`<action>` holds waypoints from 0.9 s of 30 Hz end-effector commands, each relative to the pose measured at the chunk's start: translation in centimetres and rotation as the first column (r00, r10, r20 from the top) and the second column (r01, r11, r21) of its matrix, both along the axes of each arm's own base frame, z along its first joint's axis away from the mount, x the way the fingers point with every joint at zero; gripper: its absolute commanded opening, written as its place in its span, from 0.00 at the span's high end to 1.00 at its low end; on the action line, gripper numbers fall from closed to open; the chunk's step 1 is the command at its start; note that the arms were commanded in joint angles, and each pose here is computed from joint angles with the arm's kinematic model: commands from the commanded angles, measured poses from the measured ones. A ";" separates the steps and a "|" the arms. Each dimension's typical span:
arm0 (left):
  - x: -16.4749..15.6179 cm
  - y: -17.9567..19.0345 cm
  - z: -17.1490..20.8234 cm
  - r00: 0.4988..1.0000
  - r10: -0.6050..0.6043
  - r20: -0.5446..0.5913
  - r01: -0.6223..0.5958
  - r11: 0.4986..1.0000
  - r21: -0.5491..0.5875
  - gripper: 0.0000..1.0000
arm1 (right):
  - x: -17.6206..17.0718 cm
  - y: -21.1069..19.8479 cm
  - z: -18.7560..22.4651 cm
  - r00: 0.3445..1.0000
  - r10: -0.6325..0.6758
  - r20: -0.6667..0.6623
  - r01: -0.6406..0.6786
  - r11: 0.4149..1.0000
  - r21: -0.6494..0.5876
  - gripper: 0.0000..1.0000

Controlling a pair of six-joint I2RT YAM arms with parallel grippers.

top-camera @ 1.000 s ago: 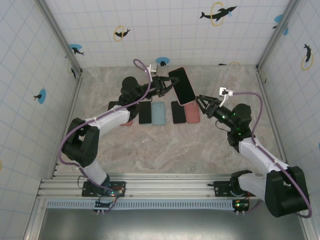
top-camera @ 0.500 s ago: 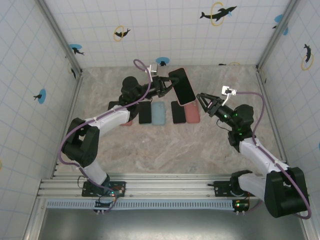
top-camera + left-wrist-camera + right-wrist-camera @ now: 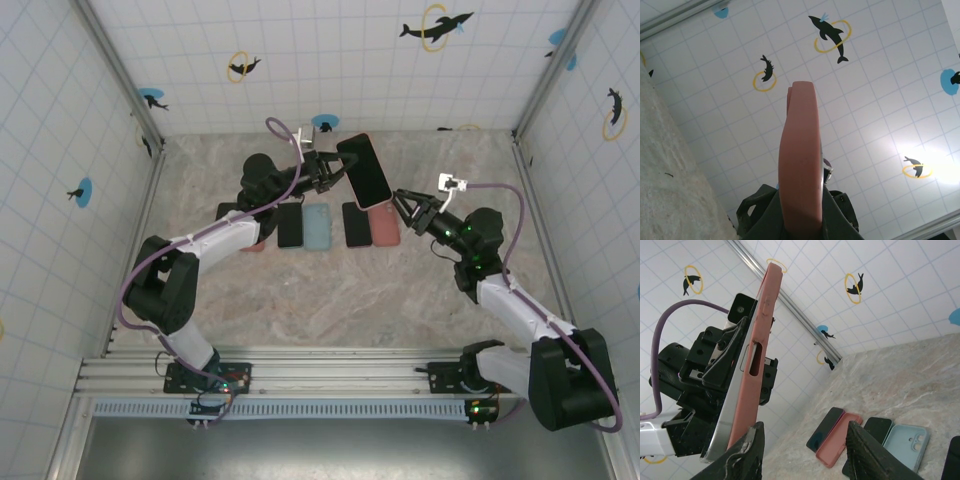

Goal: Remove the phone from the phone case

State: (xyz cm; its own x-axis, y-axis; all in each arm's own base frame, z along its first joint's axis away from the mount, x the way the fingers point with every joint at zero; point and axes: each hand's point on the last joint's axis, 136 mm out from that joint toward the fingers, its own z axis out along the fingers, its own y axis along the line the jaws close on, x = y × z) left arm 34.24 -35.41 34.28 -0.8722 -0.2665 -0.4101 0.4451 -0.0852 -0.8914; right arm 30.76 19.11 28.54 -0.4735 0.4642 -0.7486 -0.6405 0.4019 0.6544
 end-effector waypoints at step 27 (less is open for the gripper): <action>-1.7 0.9 3.1 0.997 -0.003 0.080 0.010 0.996 -0.088 1.00 | -0.9 0.4 0.4 0.999 0.033 0.007 -0.033 0.999 0.020 0.58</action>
State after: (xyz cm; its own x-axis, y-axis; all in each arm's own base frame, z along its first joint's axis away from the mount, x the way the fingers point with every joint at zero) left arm 34.00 -35.25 33.43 -0.8835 -0.2641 -0.3868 0.4218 -0.0895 -0.9023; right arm 30.44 18.96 29.63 -0.4693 0.4901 -0.7345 -0.6480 0.3740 0.6635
